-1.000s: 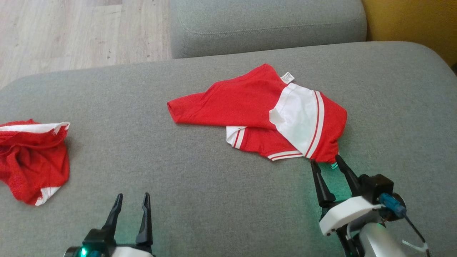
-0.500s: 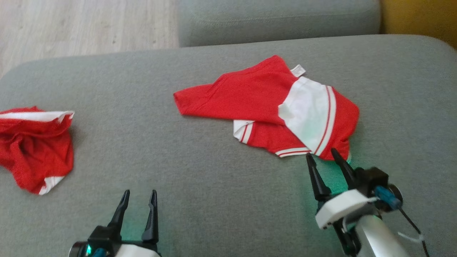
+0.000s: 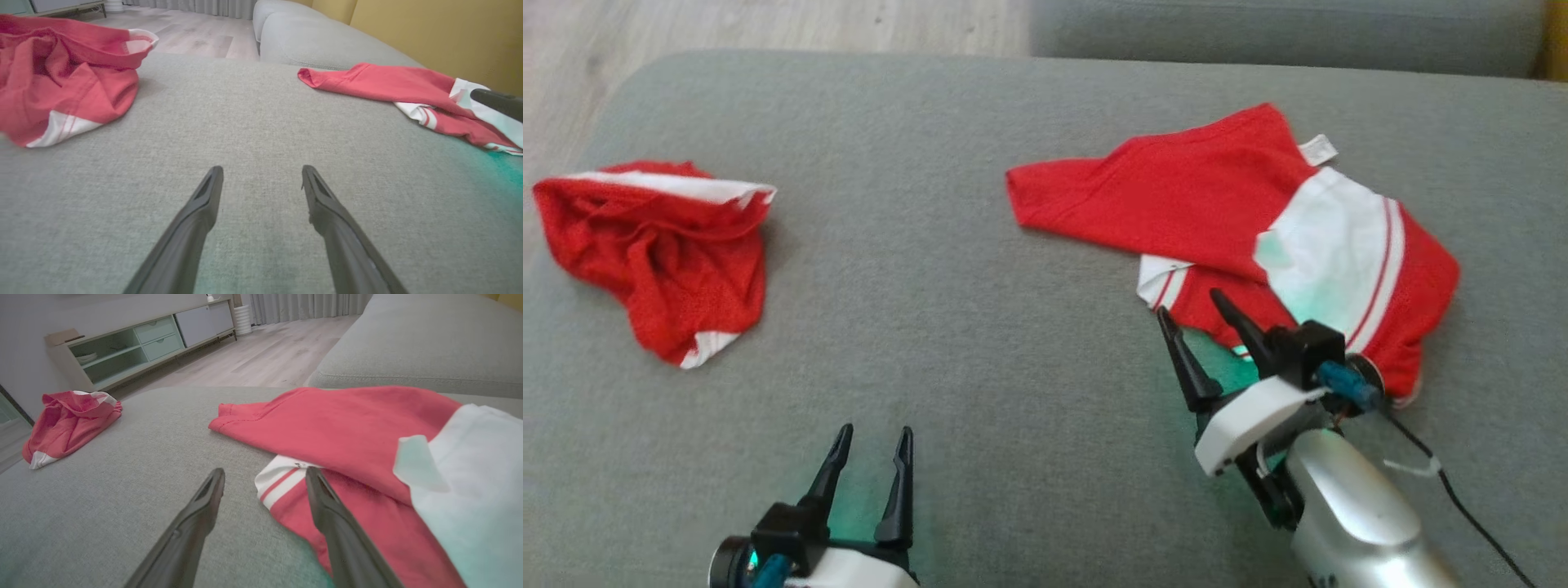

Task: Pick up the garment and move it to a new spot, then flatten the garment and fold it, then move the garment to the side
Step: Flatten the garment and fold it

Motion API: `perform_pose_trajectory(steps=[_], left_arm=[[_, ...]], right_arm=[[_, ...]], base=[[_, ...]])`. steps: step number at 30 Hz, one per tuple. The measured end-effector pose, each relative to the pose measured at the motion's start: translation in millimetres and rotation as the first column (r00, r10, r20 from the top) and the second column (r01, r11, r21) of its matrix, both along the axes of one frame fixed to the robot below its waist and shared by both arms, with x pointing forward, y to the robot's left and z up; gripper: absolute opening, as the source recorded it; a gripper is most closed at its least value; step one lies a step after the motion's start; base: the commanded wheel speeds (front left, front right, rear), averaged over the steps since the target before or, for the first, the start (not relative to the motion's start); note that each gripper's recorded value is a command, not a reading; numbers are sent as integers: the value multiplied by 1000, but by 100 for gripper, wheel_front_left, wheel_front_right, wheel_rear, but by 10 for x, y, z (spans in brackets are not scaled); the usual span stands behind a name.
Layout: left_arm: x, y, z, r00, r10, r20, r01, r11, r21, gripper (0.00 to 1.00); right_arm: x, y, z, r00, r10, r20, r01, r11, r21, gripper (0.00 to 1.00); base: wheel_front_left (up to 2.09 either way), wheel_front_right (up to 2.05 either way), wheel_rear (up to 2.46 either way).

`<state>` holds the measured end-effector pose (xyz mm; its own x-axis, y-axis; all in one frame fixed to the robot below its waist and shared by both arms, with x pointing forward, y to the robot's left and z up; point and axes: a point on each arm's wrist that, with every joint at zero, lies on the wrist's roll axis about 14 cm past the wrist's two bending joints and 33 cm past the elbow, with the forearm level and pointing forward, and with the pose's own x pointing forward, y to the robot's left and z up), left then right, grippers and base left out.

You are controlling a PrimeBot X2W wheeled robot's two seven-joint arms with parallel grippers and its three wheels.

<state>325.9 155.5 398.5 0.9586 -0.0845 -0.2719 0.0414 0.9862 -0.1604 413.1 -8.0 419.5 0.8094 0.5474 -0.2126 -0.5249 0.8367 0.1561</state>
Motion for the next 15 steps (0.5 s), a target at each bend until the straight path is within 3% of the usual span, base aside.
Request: perform_pose_trajectory(steps=[10, 15], left_arm=[[26, 64, -66, 999, 30, -27, -30, 999, -9, 100], [59, 52, -84, 999, 30, -35, -31, 999, -9, 100]], right_arm=[[155, 125, -283, 995, 18, -94, -18, 1000, -2, 100], [241, 243, -331, 990, 21, -140, -14, 999, 52, 100]], base=[[0, 0, 0], [0, 0, 0]])
